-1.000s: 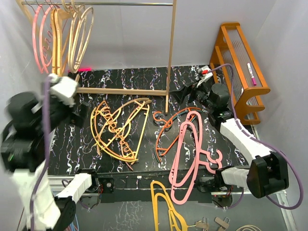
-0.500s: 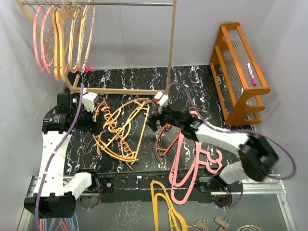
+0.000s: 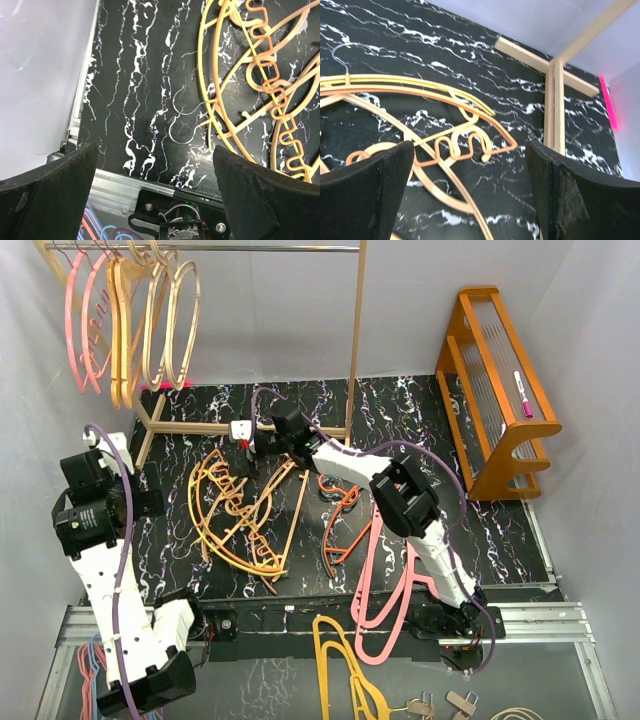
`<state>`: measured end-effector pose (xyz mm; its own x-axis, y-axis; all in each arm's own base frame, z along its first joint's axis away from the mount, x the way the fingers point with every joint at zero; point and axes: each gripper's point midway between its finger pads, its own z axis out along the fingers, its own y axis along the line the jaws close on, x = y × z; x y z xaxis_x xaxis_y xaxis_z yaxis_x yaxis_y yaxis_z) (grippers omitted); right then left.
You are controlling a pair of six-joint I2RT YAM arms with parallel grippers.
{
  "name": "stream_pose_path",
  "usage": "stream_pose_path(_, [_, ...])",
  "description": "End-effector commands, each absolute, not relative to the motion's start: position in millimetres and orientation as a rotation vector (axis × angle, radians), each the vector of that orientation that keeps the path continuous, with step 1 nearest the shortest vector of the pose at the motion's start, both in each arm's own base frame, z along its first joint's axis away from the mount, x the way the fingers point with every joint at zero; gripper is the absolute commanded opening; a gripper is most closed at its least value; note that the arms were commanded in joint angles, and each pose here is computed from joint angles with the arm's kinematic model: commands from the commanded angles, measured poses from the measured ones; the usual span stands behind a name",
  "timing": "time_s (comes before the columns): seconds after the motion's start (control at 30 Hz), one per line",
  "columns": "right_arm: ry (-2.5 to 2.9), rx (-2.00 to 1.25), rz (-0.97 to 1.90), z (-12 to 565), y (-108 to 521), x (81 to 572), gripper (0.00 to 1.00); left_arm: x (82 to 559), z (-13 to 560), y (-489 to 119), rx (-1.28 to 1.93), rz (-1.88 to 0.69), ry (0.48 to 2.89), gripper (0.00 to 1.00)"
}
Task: Organize the hangers
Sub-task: Adjust the hanger at the center of the board.
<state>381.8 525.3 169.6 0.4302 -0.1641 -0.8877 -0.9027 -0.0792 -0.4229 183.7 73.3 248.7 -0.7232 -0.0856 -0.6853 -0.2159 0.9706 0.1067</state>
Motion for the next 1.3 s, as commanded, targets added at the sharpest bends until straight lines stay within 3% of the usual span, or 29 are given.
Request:
stream_pose_path(0.0, [0.787, -1.581, 0.990, 184, 550, 367, 0.95, 170, 268, 77, -0.285, 0.259, 2.372, 0.97])
stream_pose_path(0.23, [0.971, -1.468, 1.048, 155, 583, 382, 0.83, 172, 282, 70, -0.255, 0.198, 2.430, 0.97])
stream_pose_path(0.37, [1.165, -1.364, 1.023, 123, 604, 382, 0.83, 177, 276, 68, -0.212, 0.149, 2.502, 0.97])
stream_pose_path(0.53, [1.269, -1.342, 0.746, 82, 615, 391, 0.84, 182, 263, 64, -0.097, 0.100, 2.547, 0.97])
stream_pose_path(0.7, [1.479, -1.285, 0.373, 54, 572, 436, 0.64, 176, 242, 58, 0.053, 0.047, 2.631, 0.97])
stream_pose_path(0.83, [1.665, -1.310, 0.212, 33, 519, 436, 0.49, 165, 211, 50, 0.179, -0.060, 2.745, 0.97])
stream_pose_path(0.97, [1.834, -1.241, 0.107, 23, 465, 424, 0.44, 169, 196, 44, 0.239, -0.154, 2.778, 0.97])
stream_pose_path(1.13, [2.119, -0.990, 0.087, 11, 422, 409, 0.28, 174, 195, 29, 0.335, -0.327, 2.783, 0.97])
stream_pose_path(1.27, [2.296, -0.859, 0.256, 12, 425, 379, 0.33, 171, 190, 18, 0.423, -0.488, 2.809, 0.97])
